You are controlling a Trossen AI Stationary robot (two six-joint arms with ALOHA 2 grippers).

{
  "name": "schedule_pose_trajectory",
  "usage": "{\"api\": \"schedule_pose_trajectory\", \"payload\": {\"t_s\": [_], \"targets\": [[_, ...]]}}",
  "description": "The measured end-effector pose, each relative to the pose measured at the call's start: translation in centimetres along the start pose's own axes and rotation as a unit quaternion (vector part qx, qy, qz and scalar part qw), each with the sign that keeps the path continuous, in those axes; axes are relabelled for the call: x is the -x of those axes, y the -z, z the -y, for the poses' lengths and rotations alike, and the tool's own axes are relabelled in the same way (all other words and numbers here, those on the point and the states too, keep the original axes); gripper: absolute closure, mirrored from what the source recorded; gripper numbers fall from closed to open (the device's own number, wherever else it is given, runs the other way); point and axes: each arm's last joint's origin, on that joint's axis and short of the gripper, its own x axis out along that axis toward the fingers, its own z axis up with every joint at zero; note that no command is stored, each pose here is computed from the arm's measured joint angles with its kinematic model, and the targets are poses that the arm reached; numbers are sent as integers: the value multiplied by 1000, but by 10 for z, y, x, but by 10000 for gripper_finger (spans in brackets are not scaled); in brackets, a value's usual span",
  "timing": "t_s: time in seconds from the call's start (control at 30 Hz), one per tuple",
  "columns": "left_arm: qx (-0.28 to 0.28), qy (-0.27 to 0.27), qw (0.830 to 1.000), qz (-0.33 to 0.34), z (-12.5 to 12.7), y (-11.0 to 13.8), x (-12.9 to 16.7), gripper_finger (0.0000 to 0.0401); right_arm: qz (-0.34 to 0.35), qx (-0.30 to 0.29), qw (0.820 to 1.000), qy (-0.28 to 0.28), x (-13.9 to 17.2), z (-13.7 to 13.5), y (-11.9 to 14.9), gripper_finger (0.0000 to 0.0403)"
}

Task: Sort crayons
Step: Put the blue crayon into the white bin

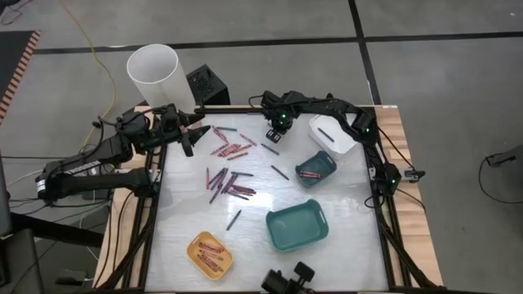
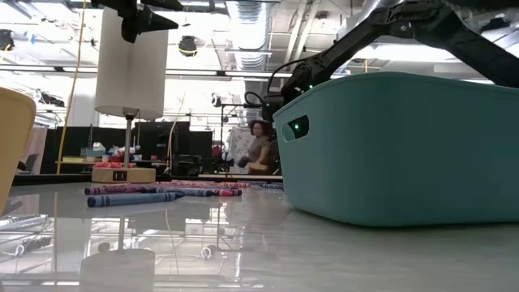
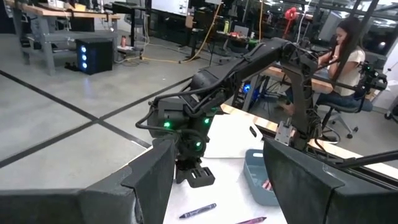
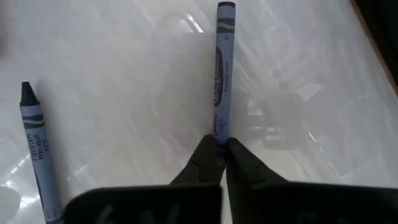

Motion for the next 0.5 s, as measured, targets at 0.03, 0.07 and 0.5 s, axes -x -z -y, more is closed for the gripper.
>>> {"api": "schedule_pose_trajectory", "payload": {"t_s": [0.03, 0.07, 0.5], "targets": [[0, 0, 1000, 0, 0, 0, 0, 168, 1, 1, 1000, 0, 0, 0, 0, 396], [1, 0, 1000, 0, 0, 0, 0, 168, 1, 4, 1000, 0, 1, -2, 0, 395], [24, -5, 999, -23, -1, 4, 0, 168, 74, 47, 996, -4, 68, -7, -10, 400]]}}
